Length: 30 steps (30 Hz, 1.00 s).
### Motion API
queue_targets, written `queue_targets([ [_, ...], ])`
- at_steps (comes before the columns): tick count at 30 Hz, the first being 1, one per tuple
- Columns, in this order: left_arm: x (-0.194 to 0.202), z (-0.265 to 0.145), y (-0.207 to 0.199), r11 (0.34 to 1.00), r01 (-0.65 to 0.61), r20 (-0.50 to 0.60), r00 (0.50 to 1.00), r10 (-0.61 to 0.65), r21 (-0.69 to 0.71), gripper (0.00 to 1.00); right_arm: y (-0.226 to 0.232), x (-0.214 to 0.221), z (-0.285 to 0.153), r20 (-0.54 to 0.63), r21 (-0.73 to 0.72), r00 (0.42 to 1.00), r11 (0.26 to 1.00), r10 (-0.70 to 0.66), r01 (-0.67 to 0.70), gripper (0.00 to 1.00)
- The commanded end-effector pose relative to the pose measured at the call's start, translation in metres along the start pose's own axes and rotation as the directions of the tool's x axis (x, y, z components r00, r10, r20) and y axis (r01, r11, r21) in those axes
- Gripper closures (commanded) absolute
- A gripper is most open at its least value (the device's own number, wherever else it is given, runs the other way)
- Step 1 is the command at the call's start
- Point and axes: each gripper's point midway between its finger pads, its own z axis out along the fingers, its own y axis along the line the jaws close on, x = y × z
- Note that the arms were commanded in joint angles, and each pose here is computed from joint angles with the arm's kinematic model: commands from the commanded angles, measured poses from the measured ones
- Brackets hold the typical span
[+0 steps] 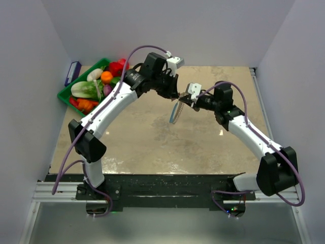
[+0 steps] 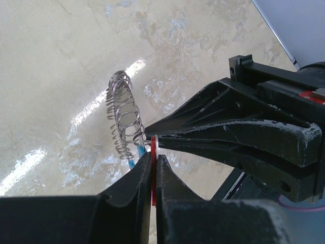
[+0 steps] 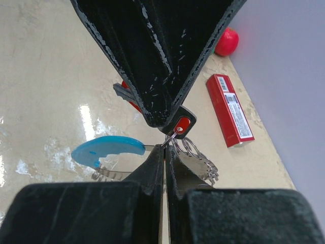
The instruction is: Remove the keys from the keyring
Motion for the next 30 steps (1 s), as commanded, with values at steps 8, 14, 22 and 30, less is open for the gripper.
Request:
queue_targets([
  [8, -0.037, -0.038, -0.018, 0.997, -0.073, 0.154, 0.986, 0.067, 0.032, 1.0, 0.003, -0.004, -0.005, 0.009, -0.01, 1.0, 1.0, 0.022, -0.022, 0.82],
  [14, -0.037, -0.037, -0.018, 0.997, -0.075, 0.154, 0.986, 0.069, 0.033, 1.0, 0.007, -0.013, -0.004, 0.051, -0.035, 0.998, 0.998, 0.048, -0.046, 0.8],
  [22, -0.036, -0.037, -0.017, 0.997, -0.073, 0.15, 0.986, 0.067, 0.033, 1.0, 0.003, -0.02, -0.007, 0.073, -0.006, 0.996, 0.999, 0.054, -0.054, 0.82],
  [30, -0.035, -0.035, -0.015, 0.997, -0.074, 0.147, 0.987, 0.069, 0.026, 1.0, -0.003, -0.025, -0.012, 0.083, 0.028, 0.995, 0.998, 0.054, -0.056, 0.83],
])
